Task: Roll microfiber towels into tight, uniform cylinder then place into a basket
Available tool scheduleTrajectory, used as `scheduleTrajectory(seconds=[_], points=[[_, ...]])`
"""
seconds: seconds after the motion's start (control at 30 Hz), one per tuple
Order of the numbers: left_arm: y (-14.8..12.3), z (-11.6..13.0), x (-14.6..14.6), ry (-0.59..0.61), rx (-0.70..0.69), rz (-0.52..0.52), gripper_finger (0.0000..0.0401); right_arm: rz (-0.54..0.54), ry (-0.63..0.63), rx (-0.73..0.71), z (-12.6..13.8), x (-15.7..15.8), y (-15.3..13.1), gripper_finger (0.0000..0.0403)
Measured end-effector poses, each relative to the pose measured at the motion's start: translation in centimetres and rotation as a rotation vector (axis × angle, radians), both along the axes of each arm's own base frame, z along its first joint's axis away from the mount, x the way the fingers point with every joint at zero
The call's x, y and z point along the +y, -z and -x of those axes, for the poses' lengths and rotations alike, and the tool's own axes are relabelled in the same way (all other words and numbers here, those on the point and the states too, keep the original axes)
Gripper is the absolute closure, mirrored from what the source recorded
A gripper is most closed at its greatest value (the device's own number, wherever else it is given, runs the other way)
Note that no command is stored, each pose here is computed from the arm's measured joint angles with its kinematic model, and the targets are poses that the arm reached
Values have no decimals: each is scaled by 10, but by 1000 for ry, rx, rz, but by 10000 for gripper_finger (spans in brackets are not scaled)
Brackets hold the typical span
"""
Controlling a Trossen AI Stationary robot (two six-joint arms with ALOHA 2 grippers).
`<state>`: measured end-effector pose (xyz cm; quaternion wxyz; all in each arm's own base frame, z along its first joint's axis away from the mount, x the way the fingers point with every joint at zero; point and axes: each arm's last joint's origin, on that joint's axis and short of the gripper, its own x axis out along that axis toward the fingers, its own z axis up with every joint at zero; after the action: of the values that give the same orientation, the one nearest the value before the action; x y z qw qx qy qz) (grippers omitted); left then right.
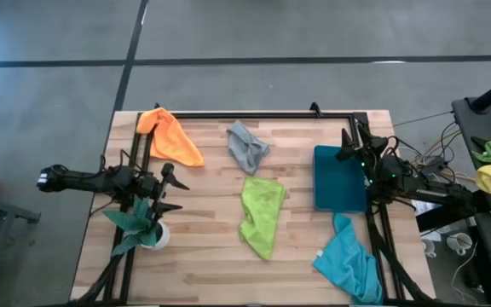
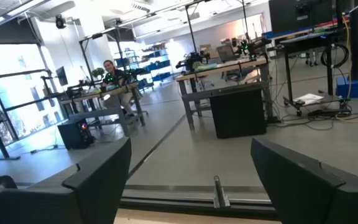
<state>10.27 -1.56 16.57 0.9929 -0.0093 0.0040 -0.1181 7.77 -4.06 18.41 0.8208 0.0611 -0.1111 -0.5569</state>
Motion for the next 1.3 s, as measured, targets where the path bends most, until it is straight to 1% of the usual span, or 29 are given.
scheduleTrajectory(seconds=[0.13,0.17,0.3,0.47,0.53,0.6,0.63,0.7,0.83,0.9,0.97,1.03,1.13,1.23,1.3], points=[[0,0,0,0,1,0,123,9,26,29,0,-2,0,76],[0,0,0,0,0,0,123,-7,24,-13,0,-2,0,76],[0,0,0,0,0,0,123,-97,-7,-256,0,-3,0,76],[0,0,0,0,1,0,123,-113,-18,-391,2,-3,-4,76],[0,0,0,0,1,0,123,-141,-40,-536,2,-2,-8,76],[0,0,0,0,1,0,123,-188,-84,-698,3,-2,-10,76],[0,0,0,0,1,0,123,-214,-134,-743,1,-2,-10,76],[0,0,0,0,2,0,123,-253,-292,-780,-2,0,-11,76],[0,0,0,0,1,0,123,-274,-583,-725,-9,6,-14,76],[0,0,0,-2,0,-6,123,-296,-702,-723,-12,10,-24,76],[0,0,1,-17,-3,-5,123,-326,-785,-712,-14,13,-36,76],[0,0,1,-19,0,-2,123,-358,-835,-648,-20,17,-52,76],[0,0,1,-20,3,-2,123,-431,-869,-473,-35,23,-77,76],[0,0,1,-22,-4,-9,123,-526,-885,-286,-60,31,-94,76],[-2,0,1,-23,-26,-5,123,-552,-896,-166,-81,38,-103,76]])
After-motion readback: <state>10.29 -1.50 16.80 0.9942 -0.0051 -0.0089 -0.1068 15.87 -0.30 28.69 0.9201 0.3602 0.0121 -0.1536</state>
